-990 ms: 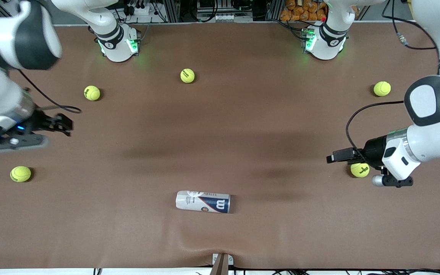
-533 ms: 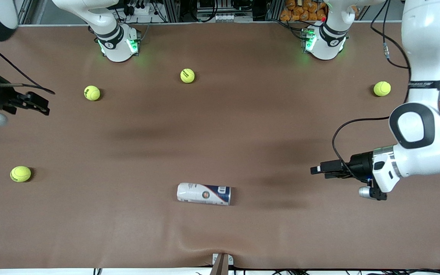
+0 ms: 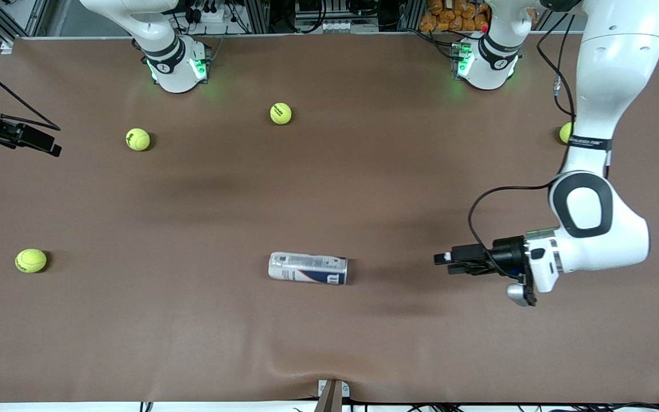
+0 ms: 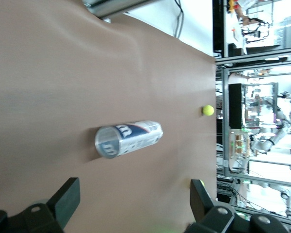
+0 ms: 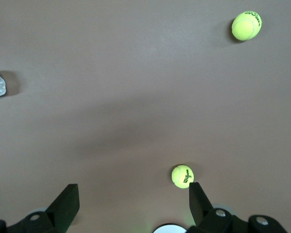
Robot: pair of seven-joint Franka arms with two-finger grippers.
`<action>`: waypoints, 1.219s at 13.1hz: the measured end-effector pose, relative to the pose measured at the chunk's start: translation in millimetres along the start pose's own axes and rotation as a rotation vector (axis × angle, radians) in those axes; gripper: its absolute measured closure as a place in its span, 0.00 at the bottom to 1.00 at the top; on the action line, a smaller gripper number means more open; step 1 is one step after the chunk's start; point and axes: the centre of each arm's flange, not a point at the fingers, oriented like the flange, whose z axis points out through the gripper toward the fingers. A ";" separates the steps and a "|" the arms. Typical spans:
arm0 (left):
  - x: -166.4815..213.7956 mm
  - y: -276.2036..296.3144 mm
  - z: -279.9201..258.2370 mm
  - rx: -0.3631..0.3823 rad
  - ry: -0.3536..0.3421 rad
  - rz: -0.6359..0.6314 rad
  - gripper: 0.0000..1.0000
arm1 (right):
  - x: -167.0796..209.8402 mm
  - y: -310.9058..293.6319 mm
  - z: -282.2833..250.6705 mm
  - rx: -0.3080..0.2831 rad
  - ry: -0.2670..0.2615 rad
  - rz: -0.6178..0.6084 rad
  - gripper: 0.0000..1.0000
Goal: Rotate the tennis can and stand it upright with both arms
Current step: 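Move the open left gripper toward the can's open rim end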
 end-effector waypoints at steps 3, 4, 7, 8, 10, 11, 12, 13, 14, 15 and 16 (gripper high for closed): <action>-5.2 -5.7 32.4 -0.072 -0.006 -0.011 0.00 | -0.2 4.0 -13.6 -0.029 0.031 -0.068 0.00; -7.1 -9.7 40.7 -0.080 -0.012 -0.010 0.00 | -0.5 4.8 -17.3 -0.031 0.038 -0.078 0.00; -12.8 -13.0 58.5 -0.100 -0.025 0.010 0.00 | 1.4 14.7 -17.5 -0.033 0.037 -0.065 0.00; -14.9 -12.1 64.1 -0.105 -0.031 0.013 0.00 | 2.8 20.9 -16.7 -0.032 0.035 -0.056 0.00; -20.2 -16.6 82.5 -0.141 -0.032 0.034 0.00 | 4.6 25.7 -14.6 -0.032 0.030 -0.049 0.00; -23.9 -25.7 95.4 -0.168 -0.026 0.047 0.00 | 5.2 25.3 -13.7 -0.032 0.028 -0.050 0.00; -28.3 -38.2 109.0 -0.184 -0.026 0.058 0.00 | 5.8 25.0 -12.7 -0.033 0.026 -0.050 0.00; -32.7 -49.6 121.6 -0.187 -0.030 0.068 0.00 | 6.6 24.9 -11.5 -0.033 0.024 -0.051 0.00; -35.6 -56.8 130.6 -0.181 -0.029 0.076 0.00 | 7.6 24.8 -9.9 -0.034 0.021 -0.051 0.00; -37.1 -58.4 137.0 -0.171 -0.025 0.086 0.00 | 8.5 24.7 -8.2 -0.034 0.017 -0.051 0.00; -37.6 -56.3 141.7 -0.159 -0.019 0.094 0.00 | 9.1 25.2 -7.0 -0.035 0.015 -0.050 0.00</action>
